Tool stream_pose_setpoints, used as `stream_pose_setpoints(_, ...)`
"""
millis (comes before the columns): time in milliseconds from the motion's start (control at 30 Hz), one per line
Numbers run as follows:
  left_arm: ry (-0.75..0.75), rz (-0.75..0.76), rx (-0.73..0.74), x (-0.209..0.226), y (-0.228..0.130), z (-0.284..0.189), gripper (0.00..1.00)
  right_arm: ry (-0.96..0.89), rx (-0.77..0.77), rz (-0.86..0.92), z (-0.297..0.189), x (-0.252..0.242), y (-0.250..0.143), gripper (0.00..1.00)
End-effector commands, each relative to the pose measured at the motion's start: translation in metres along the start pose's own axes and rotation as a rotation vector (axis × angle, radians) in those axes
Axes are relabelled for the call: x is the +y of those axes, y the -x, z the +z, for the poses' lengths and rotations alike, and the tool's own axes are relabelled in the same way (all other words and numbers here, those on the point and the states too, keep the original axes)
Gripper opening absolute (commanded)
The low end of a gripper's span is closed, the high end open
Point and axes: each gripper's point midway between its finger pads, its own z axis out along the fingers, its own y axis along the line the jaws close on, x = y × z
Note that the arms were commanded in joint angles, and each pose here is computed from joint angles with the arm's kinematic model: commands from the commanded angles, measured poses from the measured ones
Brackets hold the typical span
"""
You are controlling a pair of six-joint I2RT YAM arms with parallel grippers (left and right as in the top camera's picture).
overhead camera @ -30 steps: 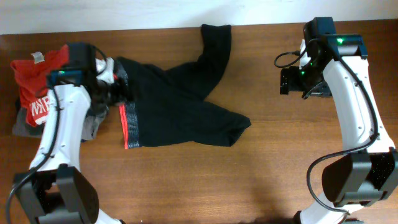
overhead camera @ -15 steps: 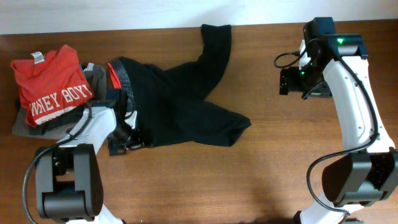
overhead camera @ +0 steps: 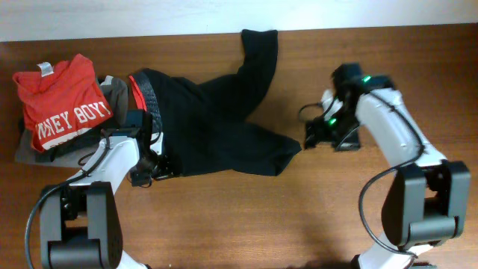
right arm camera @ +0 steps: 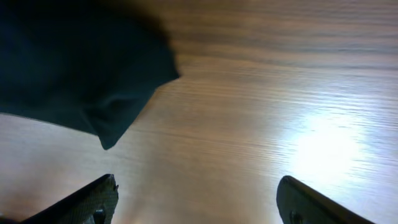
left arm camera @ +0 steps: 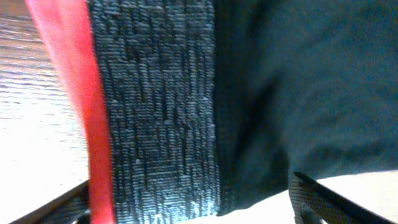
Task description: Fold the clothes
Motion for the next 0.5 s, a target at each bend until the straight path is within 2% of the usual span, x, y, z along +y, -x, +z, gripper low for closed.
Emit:
stream_pose_setpoints(0, -0.01, -0.001, 0.071, 0.003, -0.017, 0.022, 0.69, 0.032, 0.023, -0.068, 0.022, 0.019, -0.012, 0.86)
stream_pose_setpoints(33, -0.01, -0.001, 0.069, 0.003, -0.016, 0.022, 0.63, 0.031, 0.018, -0.085, 0.029, 0.022, -0.013, 0.86)
stream_pose_setpoints(167, -0.011, 0.0, 0.059, 0.003, -0.014, 0.022, 0.57, 0.031, 0.002, -0.13, 0.045, 0.033, -0.015, 0.86)
stream_pose_setpoints(200, -0.011, 0.001, 0.058, 0.003, -0.014, 0.022, 0.51, 0.032, 0.0, -0.136, 0.047, 0.035, -0.015, 0.86)
stream_pose_setpoints(300, -0.011, 0.001, 0.058, 0.003, -0.014, 0.022, 0.48, 0.033, -0.007, -0.141, 0.049, 0.035, -0.014, 0.86)
stream_pose_setpoints(367, -0.012, 0.001, 0.056, 0.003, -0.013, 0.022, 0.41, 0.033, -0.009, -0.141, 0.05, 0.035, -0.014, 0.86)
stream_pose_setpoints(467, -0.012, 0.001, 0.052, 0.003, -0.012, 0.022, 0.37, 0.055, -0.002, -0.141, 0.05, 0.039, -0.016, 0.86)
